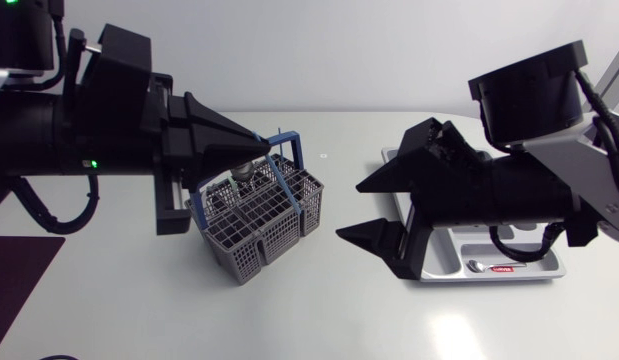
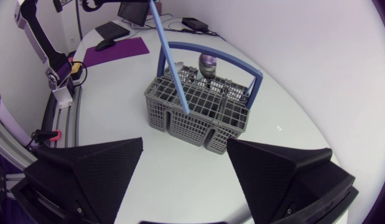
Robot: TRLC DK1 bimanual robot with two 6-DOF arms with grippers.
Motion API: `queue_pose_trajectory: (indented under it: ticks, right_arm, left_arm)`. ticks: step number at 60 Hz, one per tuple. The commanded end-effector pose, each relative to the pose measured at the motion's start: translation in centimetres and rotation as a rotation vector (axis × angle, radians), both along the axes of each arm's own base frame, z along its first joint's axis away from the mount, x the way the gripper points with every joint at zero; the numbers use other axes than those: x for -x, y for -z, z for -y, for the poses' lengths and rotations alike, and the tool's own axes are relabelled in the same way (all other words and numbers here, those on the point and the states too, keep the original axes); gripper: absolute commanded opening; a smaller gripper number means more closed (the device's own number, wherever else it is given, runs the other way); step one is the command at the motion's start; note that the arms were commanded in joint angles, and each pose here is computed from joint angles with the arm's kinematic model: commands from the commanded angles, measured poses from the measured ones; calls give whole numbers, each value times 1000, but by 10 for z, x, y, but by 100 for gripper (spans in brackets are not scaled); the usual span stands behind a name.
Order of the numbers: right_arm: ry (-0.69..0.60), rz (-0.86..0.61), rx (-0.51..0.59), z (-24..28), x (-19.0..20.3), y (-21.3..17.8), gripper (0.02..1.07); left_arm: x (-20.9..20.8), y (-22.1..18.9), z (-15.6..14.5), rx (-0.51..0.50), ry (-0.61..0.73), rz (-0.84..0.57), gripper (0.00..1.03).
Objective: Unload the cutlery basket into the drawer organizer.
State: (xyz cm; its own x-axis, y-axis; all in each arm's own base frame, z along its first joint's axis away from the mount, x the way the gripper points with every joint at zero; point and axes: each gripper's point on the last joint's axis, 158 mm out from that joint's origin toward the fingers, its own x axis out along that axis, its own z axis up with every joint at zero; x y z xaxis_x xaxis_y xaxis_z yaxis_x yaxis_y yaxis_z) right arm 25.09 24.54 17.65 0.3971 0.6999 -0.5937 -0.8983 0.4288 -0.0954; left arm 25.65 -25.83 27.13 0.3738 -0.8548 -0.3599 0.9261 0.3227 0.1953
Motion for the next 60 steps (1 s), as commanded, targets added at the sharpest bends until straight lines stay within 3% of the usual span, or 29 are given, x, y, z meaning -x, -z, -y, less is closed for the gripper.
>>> queue_pose_trajectory:
  ticks: [1, 9, 24, 35, 50, 60]
  right_arm:
    - [-17, -34, -19, -4, 8, 4, 99]
    - [-47, -59, -36, -10, 13, 5, 98]
    - [-120, -132, -60, -26, 26, 13, 86]
    - [-157, -164, -82, -34, 30, 16, 70]
    - [-185, -184, -95, -39, 34, 20, 60]
    - [-199, -191, -104, -41, 37, 21, 40]
  left_arm:
    - [-2, -3, 3, 34, 21, -99, 7]
    - [5, 3, 9, 42, 72, -156, 7]
    - [18, 4, 22, 81, 170, -276, 7]
    - [21, 3, 29, 83, 203, -326, 7]
    - [18, 2, 32, 80, 205, -353, 7]
    - [18, 4, 35, 78, 206, -370, 7]
